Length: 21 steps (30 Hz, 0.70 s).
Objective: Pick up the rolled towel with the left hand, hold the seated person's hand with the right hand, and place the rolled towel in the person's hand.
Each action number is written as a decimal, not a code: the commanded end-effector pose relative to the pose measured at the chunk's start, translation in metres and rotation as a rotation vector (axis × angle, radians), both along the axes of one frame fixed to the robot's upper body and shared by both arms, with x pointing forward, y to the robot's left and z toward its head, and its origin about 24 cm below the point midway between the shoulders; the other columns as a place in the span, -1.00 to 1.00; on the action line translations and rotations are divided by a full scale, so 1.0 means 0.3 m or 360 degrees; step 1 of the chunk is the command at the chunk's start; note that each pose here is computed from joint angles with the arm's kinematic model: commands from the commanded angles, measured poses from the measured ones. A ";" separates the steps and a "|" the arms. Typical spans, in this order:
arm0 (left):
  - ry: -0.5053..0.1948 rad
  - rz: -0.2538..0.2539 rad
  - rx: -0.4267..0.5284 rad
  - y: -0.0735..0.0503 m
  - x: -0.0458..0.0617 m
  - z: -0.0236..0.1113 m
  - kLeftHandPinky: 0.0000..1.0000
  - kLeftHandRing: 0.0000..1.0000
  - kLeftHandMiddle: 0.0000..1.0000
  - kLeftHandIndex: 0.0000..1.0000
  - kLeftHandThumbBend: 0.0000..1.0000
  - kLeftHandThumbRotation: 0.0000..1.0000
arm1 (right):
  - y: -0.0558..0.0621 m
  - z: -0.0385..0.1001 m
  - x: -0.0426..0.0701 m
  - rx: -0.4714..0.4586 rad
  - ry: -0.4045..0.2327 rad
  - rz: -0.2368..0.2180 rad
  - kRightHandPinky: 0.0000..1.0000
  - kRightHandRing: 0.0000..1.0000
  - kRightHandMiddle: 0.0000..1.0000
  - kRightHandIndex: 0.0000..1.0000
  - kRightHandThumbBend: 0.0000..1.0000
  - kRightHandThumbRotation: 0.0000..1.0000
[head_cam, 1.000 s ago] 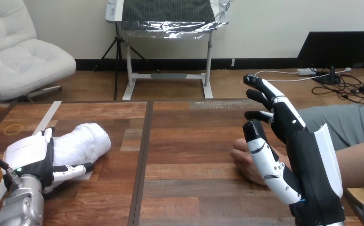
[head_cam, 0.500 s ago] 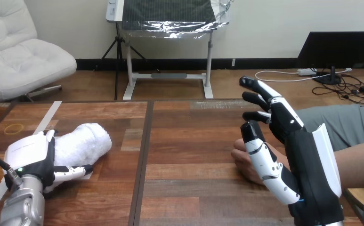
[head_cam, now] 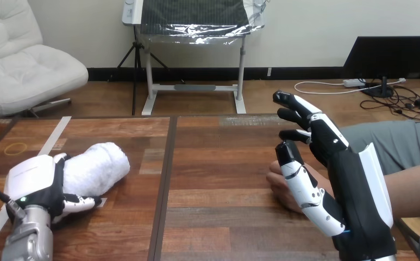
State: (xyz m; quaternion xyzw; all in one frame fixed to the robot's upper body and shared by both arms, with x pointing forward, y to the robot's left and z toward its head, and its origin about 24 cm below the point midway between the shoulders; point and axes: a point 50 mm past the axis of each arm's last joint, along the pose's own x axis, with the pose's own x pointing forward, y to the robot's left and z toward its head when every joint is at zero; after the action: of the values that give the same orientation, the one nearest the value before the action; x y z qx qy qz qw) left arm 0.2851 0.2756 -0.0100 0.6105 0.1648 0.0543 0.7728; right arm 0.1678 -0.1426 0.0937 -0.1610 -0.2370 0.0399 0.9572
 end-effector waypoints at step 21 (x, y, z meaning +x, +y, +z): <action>-0.0090 -0.0141 -0.0087 -0.042 0.007 0.002 -0.21 -0.07 0.05 0.11 0.53 -1.00 | 0.000 0.054 0.023 0.0007 -0.0159 0.0042 0.44 0.58 0.60 0.57 -0.40 0.32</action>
State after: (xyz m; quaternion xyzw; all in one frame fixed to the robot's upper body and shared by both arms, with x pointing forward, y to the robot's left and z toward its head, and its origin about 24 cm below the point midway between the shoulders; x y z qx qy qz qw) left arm 0.2856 0.2700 -0.0078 0.5894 0.1278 0.0477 0.7962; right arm 0.1680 -0.1427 0.0939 -0.1591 -0.2368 0.0443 0.9574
